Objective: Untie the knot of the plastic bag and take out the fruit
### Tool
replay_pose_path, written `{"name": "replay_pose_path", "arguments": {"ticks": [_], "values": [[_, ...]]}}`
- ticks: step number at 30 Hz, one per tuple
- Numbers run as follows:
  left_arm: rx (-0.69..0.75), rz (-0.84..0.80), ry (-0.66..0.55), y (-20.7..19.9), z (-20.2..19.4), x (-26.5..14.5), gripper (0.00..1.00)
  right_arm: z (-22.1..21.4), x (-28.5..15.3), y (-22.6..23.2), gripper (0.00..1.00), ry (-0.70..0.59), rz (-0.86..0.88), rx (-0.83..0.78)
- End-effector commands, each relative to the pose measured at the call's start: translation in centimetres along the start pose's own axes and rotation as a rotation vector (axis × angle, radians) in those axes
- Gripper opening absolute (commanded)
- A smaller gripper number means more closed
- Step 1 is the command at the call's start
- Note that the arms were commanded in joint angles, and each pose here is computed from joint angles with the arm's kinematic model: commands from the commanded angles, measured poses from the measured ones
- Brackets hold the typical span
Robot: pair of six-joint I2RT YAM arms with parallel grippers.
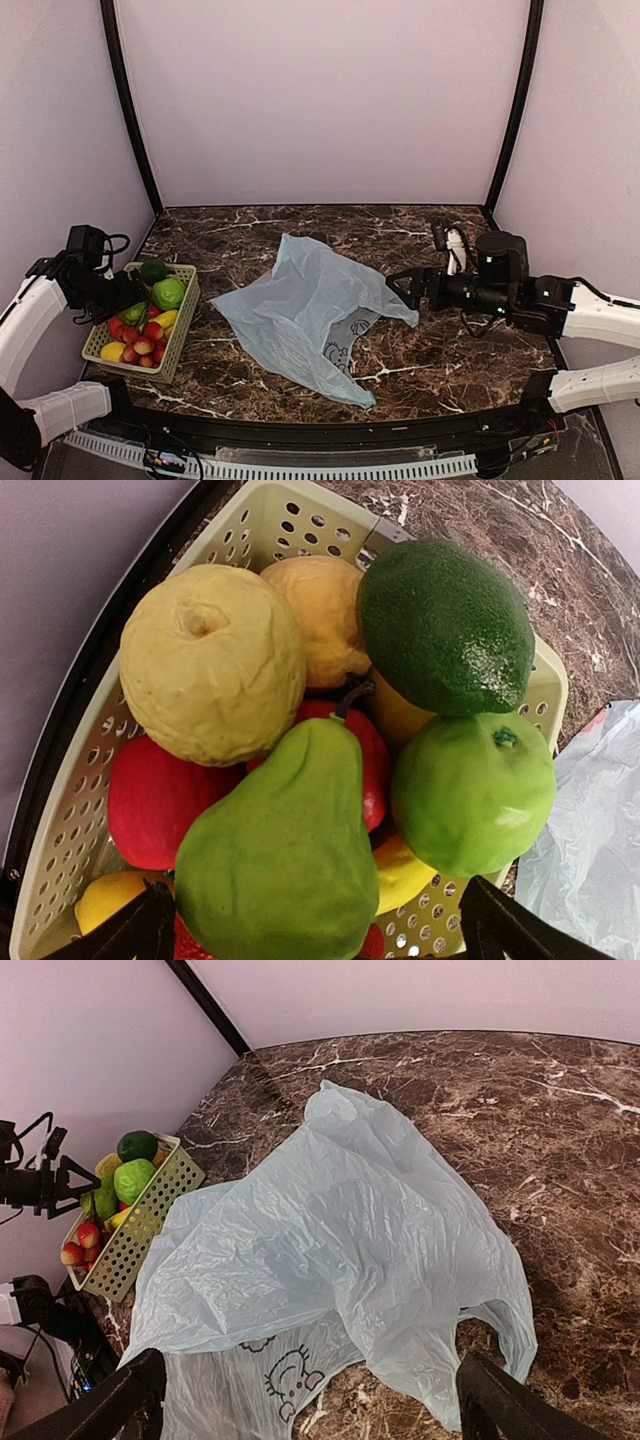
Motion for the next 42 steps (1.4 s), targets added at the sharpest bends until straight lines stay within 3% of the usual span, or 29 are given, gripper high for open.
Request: {"name": "replay_pose_path", "arguments": {"ticks": [1, 7, 12, 16, 21, 28, 35, 42], "values": [[0.000, -0.012, -0.020, 0.0, 0.2, -1.1, 0.99, 0.9, 0.0, 0.0, 0.99, -0.023, -0.015, -0.005], [0.050, -0.120, -0.014, -1.5, 0.9, -1.3, 0.99, 1.8, -0.4, -0.5, 0.99, -0.008, -0.032, -0.016], [0.131, -0.123, -0.134, -2.4, 3.3, -2.4, 0.99, 2.0, 0.2, -5.0, 0.99, 0.102, -0.134, 0.024], [0.151, -0.167, -0.263, -3.2, 5.0, -3.5, 0.99, 2.4, -0.5, -9.2, 0.99, 0.102, -0.204, 0.074], [0.124, -0.197, -0.540, -3.2, 6.9, -5.2, 0.99, 3.4, -2.8, -13.7, 0.99, 0.027, -0.338, 0.087], [0.081, -0.189, -0.836, -2.2, 7.5, -7.2, 0.99, 4.4, -7.0, -17.2, 0.99, -0.224, -0.466, 0.012], [0.140, -0.253, -0.809, -2.5, 6.6, -5.7, 0.99, 3.8, -9.2, -17.7, 0.99, -0.368, -0.547, -0.118], [0.141, -0.260, -0.805, -2.3, 6.0, -4.8, 0.99, 3.4, -9.8, -17.2, 0.99, -0.398, -0.549, -0.142]]}}
Point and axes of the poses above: each gripper's point midway between its finger pads, its own x axis out along the fingers, its own y axis along the line the jaws close on, z = x × y, the point moved 8 cm from there along -x, back along the fingers, and after that the axes turned 5 degrees about -x, right-handed, at the moved point
